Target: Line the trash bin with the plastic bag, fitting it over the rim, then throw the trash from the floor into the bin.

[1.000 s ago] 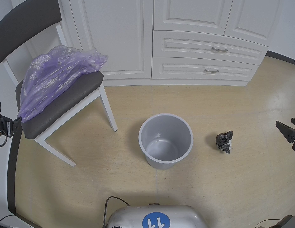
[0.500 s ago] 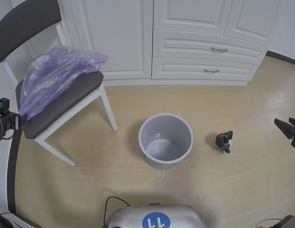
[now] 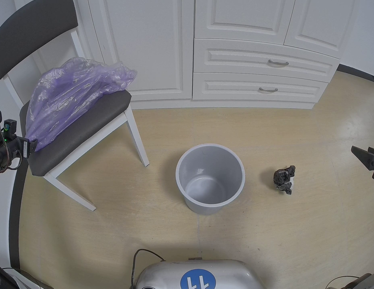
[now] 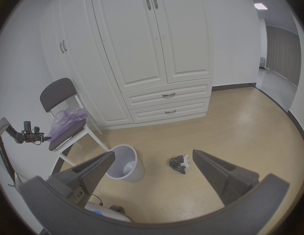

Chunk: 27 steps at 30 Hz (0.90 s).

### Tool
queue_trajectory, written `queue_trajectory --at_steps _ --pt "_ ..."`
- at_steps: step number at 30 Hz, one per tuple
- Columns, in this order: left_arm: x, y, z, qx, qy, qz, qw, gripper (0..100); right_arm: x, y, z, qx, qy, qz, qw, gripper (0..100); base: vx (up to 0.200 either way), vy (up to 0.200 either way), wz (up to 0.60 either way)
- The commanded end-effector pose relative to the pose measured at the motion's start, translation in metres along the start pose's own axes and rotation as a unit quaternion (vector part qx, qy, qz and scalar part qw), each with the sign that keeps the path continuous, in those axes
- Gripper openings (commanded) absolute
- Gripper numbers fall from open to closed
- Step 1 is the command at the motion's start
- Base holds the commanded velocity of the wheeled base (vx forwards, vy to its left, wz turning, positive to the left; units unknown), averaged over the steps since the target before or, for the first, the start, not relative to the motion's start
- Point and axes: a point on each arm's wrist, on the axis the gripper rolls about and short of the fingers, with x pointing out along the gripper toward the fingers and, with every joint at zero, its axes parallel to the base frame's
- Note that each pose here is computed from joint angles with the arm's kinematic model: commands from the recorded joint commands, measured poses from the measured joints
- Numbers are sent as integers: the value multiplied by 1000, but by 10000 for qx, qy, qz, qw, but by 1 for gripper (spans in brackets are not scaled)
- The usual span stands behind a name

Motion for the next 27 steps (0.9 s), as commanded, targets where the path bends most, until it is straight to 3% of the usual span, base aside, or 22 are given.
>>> queue_trajectory --at_steps 1,9,13,16,19,24,27 --pt "5 5 9 -31 -162 106 9998 100 -1 0 0 -1 -17 -22 10000 100 0 0 0" --pt "-10 21 55 -411 -962 326 9940 100 -1 0 1 -2 -46 -19 10000 100 0 0 0" --pt "-12 24 63 -434 -1110 368 9922 100 -1 0 2 -12 -84 -24 10000 100 0 0 0" --pt "-16 23 61 -502 -1086 343 9922 100 -1 0 3 -22 -142 -18 9999 100 0 0 0" --pt "-28 17 46 -507 -789 150 9955 100 -2 0 2 -30 -163 -9 9999 100 0 0 0" --pt "-58 4 23 -461 -338 -562 9968 100 -2 0 1 -23 -141 -3 9999 100 0 0 0" --pt "-60 1 14 -464 -32 -660 9967 100 -1 0 0 -17 -116 25 9999 100 0 0 0"
